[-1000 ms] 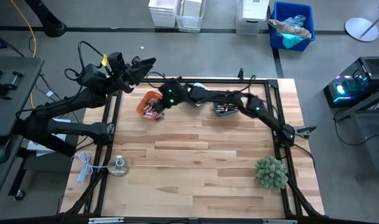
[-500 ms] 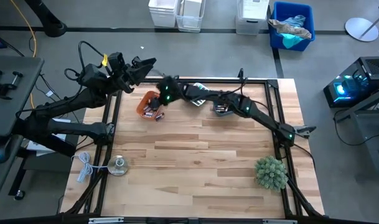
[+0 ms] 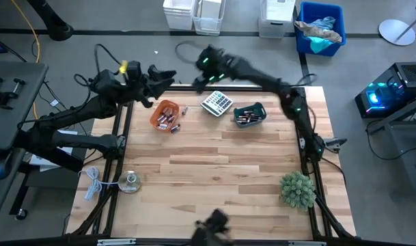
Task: Sort batteries
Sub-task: Put the top silver battery into the orange bin
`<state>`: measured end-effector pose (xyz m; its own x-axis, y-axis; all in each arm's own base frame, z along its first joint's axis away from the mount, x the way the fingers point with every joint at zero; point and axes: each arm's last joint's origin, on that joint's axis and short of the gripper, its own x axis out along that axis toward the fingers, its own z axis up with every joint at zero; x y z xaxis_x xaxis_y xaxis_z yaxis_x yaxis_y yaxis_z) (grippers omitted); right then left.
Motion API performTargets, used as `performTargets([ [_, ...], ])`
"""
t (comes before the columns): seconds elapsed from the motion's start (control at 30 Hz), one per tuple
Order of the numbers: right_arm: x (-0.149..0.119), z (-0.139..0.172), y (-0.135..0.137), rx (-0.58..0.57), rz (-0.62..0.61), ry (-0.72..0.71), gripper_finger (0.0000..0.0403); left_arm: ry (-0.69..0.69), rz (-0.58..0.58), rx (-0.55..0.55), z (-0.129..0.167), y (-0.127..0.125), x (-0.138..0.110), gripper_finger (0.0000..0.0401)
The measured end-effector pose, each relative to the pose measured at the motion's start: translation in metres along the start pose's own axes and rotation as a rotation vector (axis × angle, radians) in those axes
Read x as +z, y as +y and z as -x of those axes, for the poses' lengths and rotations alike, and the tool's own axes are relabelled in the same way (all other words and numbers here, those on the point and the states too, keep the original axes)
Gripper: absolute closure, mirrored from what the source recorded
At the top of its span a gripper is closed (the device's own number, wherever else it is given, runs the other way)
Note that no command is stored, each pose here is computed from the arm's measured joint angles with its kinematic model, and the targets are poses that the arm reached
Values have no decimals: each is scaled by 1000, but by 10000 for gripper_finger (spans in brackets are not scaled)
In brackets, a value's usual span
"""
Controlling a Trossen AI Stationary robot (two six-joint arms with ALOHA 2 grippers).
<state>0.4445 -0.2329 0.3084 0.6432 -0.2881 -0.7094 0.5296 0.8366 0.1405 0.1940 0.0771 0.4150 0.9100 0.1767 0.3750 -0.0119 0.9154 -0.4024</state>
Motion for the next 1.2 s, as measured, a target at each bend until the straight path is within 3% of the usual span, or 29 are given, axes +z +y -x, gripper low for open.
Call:
performTargets([
  [0.13,2,55,-43,-172,24,90,156,125,-37,153,1,12,-15,181],
  [0.3,5,133,-78,-262,-53,80,156,383,-12,566,-8,46,-49,190],
  [0.43,6,179,-76,-267,-84,12,156,720,27,763,-36,95,-78,205],
  [0.6,2,204,-54,-227,-85,-9,156,1190,-26,922,-64,161,-126,225],
  [0.73,-3,205,-39,-223,-48,28,155,1457,-9,985,-69,203,-163,237],
  [0.9,-5,202,-20,-200,-8,38,155,1589,26,1039,-64,236,-197,244],
  [1.2,-7,200,-5,-173,9,42,155,1606,60,1122,-56,256,-214,245],
])
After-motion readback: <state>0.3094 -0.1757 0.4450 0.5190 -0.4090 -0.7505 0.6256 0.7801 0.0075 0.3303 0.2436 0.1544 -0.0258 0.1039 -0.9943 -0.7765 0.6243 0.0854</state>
